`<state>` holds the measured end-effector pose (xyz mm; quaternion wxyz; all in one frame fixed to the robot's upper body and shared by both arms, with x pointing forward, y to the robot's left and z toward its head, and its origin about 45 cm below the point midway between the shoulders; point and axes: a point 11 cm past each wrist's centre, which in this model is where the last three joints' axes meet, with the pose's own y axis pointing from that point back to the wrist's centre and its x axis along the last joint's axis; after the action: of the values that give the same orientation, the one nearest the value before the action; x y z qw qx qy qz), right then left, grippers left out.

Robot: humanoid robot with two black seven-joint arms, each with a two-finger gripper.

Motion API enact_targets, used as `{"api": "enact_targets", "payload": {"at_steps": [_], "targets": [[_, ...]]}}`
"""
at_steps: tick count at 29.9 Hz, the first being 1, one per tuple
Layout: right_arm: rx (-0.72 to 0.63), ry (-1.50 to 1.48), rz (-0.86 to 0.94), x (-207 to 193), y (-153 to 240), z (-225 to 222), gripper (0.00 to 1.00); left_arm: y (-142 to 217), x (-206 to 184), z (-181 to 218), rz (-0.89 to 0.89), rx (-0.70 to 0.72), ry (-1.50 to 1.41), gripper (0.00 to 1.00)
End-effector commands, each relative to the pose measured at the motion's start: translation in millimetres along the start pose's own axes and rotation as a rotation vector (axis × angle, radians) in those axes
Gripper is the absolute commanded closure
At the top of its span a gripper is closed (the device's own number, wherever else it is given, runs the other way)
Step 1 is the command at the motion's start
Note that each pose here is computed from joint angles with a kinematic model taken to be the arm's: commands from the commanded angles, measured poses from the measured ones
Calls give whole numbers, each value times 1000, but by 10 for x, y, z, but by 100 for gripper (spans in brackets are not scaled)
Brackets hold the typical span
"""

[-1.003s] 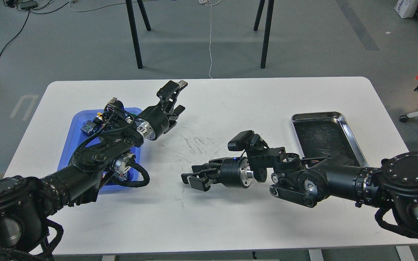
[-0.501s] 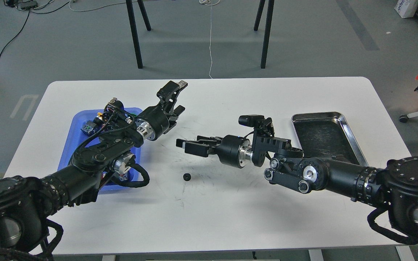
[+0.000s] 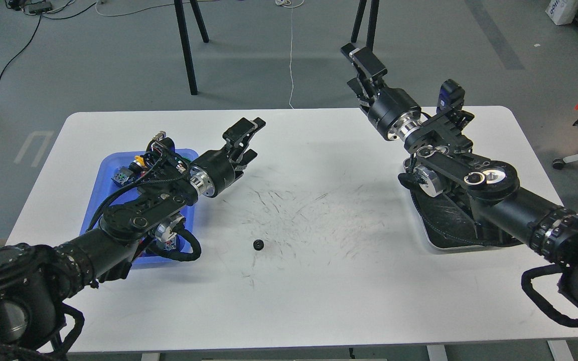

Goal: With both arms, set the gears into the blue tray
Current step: 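Open the right gripper, release the gear, and raise the right arm, then reach the left gripper from the blue tray toward the black gear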

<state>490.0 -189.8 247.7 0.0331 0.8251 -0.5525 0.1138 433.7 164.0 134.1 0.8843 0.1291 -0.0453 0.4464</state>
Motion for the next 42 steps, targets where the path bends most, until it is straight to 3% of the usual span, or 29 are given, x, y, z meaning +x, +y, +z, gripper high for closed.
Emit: {"api": "enact_targets", "payload": {"at_steps": [1,9,18,29,36,42], "targets": [[15,-69,92,425,24,-141,2,-17,-27,24,-26,1,-53,0],[38,-165,234,1172,199,-331,2,-10,-183,-27,-140,26,-327,0],[-47,-179,184,1095,412,64,1,66,-236,-142,-269,61,-622,0],[-81,-229,168,987,527,277,1,325,32,-408,-310,134,-918,0],[-74,-241,169,975,511,263,1,465,182,-429,-347,85,-1214,0],[-80,-236,174,1000,527,286,1,613,77,-369,-441,7,-1297,0]]}}
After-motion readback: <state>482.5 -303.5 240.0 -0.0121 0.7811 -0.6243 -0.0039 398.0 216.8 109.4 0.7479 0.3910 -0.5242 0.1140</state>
